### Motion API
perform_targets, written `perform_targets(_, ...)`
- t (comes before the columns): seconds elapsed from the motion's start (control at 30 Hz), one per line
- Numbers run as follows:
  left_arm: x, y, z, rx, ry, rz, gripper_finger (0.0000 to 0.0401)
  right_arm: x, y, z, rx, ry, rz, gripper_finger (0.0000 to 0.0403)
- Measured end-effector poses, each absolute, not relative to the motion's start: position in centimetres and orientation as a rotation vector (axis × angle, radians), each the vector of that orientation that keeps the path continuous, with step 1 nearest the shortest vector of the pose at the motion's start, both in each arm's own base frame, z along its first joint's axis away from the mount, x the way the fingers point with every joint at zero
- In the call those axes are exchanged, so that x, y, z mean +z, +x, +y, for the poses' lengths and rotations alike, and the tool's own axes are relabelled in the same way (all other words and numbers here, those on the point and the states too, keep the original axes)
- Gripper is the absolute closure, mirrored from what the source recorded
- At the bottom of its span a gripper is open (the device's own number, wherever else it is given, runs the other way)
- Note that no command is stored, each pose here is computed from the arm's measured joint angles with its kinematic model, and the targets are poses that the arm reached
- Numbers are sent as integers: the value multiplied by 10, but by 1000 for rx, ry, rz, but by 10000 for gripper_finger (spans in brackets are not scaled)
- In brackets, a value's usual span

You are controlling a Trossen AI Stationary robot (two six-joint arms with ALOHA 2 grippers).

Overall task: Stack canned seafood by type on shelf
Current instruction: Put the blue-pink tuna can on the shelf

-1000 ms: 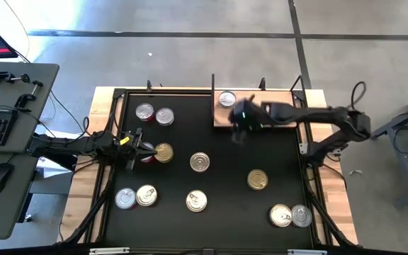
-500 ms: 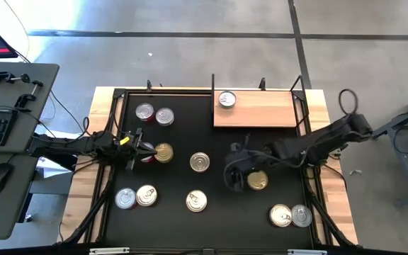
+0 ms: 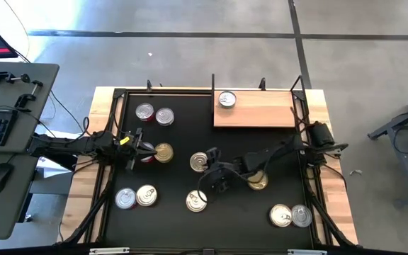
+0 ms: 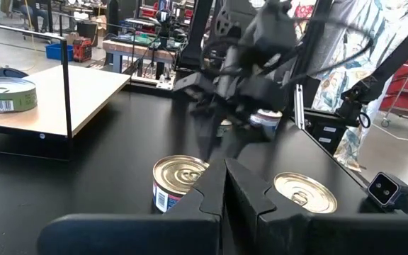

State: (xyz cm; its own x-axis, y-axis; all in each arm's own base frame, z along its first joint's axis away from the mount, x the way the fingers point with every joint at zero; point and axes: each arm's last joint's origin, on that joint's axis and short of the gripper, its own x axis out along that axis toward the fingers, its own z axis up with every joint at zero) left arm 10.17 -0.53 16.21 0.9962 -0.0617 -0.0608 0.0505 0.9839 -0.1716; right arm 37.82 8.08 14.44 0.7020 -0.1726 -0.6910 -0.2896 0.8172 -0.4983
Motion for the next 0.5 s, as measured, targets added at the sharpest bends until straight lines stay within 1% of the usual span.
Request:
perform_targets(0.07, 162, 102, -5, -57, -171, 66, 400, 136, 378, 77, 66, -655, 854, 258)
perform_targets(0.2, 162, 102, -5, -57, -171, 66, 400, 122, 377, 70, -39, -738, 941, 328)
perform_targets(0.33, 162, 102, -5, -56, -171, 66, 400, 115, 378, 65, -62, -755, 969, 388)
perform_targets(0.37, 162, 102, -5, -57, -171, 66, 400, 115, 378, 65, -64, -756, 969, 394)
perform_targets(0.5, 162, 102, -5, -57, -171, 66, 400, 121, 375, 66, -102, -758, 974, 396)
